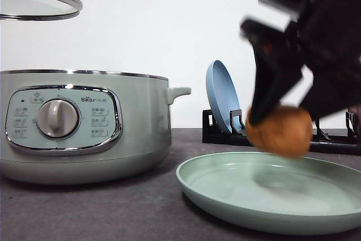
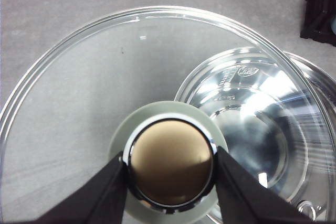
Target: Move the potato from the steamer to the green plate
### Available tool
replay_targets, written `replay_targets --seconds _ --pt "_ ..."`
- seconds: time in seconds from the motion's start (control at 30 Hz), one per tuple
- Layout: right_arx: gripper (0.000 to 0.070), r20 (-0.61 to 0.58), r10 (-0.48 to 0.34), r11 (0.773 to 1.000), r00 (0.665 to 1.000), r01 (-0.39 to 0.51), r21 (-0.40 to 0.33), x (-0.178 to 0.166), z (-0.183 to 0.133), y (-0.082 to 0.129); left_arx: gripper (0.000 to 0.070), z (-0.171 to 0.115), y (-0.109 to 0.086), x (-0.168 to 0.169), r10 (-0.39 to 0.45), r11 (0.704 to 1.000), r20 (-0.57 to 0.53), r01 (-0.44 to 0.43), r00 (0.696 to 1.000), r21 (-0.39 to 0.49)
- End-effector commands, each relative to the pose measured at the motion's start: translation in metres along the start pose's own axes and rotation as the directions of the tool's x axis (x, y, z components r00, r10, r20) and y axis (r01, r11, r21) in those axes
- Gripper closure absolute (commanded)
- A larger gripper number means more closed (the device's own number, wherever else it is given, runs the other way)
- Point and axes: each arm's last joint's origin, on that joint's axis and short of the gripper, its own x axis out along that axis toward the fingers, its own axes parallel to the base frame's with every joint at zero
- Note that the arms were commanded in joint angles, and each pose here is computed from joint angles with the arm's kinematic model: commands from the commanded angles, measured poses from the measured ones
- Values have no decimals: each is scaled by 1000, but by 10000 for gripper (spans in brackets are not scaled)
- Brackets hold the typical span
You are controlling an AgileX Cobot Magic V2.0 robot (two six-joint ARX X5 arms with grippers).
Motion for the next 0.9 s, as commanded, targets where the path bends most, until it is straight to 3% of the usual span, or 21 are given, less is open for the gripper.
replay_targets --seconds 0.0,0.23,0.37,0.53,0.67,0.87 --pt "432 -2 -3 1000 1000 3 26 6 -1 1 700 8 -1 -9 -9 1000 76 8 997 11" --pt "398 -44 -22 1000 999 22 20 22 -5 1 700 8 -7 -9 -53 998 75 51 996 28" --pt "290 -66 -30 999 997 31 15 27 -7 2 700 8 -11 -9 -69 997 73 66 995 42" --pt "239 -68 -36 999 997 37 11 28 -8 2 700 8 -18 -10 -96 994 70 91 993 65" --pt "133 -57 -31 999 998 31 11 27 -6 3 700 7 -25 -10 -121 990 68 115 990 87" --pt "121 17 7 1000 1000 -7 3 12 7 9 700 8 -38 -2 -175 978 41 169 984 124"
